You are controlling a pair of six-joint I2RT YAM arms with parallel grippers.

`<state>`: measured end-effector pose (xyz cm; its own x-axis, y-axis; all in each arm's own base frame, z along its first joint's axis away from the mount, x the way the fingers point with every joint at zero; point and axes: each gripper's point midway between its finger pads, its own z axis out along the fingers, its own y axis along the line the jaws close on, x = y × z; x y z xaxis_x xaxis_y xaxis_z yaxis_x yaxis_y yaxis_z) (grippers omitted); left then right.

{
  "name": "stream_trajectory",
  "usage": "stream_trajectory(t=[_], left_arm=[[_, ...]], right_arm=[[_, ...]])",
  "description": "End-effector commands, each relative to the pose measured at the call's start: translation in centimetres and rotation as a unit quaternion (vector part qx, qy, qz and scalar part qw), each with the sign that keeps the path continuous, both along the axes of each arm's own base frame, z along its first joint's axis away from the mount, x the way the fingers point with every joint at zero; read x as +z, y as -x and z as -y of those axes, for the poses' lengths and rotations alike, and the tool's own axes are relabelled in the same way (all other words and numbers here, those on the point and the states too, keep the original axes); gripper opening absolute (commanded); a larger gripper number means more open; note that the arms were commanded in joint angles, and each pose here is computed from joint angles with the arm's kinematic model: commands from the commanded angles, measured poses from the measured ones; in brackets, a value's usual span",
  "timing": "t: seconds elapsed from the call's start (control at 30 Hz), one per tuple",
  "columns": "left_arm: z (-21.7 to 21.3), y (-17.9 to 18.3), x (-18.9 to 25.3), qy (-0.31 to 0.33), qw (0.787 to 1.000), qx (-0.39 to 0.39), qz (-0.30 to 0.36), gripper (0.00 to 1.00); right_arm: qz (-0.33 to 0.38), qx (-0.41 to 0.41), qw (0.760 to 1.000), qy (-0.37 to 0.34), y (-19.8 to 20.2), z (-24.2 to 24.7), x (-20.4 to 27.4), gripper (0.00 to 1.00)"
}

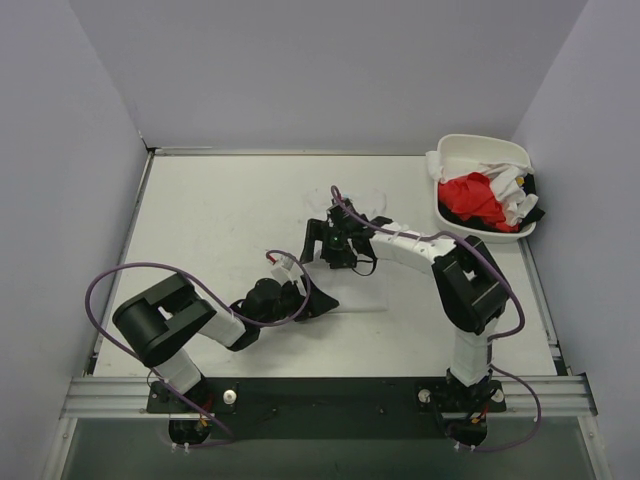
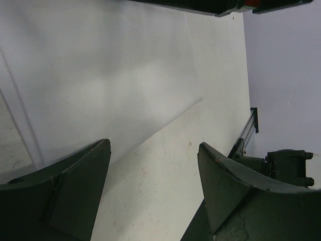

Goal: Fold and stack the t-shirts

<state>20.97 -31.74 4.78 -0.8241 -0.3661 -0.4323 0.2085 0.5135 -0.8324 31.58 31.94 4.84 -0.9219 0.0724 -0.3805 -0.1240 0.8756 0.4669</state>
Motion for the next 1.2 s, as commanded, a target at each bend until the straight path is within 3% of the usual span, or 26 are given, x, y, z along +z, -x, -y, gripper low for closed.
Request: stream_trajectory(t=[0.0, 0.53, 0.77, 0.9, 1.07, 1.17], left_arm=[[-0.9, 0.6, -1.9, -0.038, 0.999, -0.002, -0.014, 0.8], [-1.9, 1.5, -2.5, -0.035, 0.999, 0.004, -0.023, 0.8], [-1.3, 0.6, 1.0, -0.033, 0.999, -0.005, 0.01, 0.8], [-1.1, 0.0, 3.8, -0.063, 0.998, -0.011, 0.023, 0.81], [0.5, -2.0, 11.9, -0.048, 0.995, -0.014, 0.088, 0.84], [0.1, -2.7, 13.1, -0.088, 0.992, -0.009, 0.085, 0.84]], right_arm=[[0.02, 0.004, 0.999, -0.035, -1.5, -2.4, 2.2, 0.91], [0.054, -0.002, 0.998, -0.038, -8.4, -5.1, 2.7, 0.91], [0.155, -0.054, 0.986, -0.037, -12.8, 0.7, 10.7, 0.91], [0.196, -0.078, 0.977, -0.02, -11.5, 5.6, 15.6, 0.92], [0.18, -0.082, 0.98, 0.02, -7.5, 9.2, 14.6, 0.92], [0.173, -0.091, 0.98, 0.029, -3.9, 11.4, 13.7, 0.92]])
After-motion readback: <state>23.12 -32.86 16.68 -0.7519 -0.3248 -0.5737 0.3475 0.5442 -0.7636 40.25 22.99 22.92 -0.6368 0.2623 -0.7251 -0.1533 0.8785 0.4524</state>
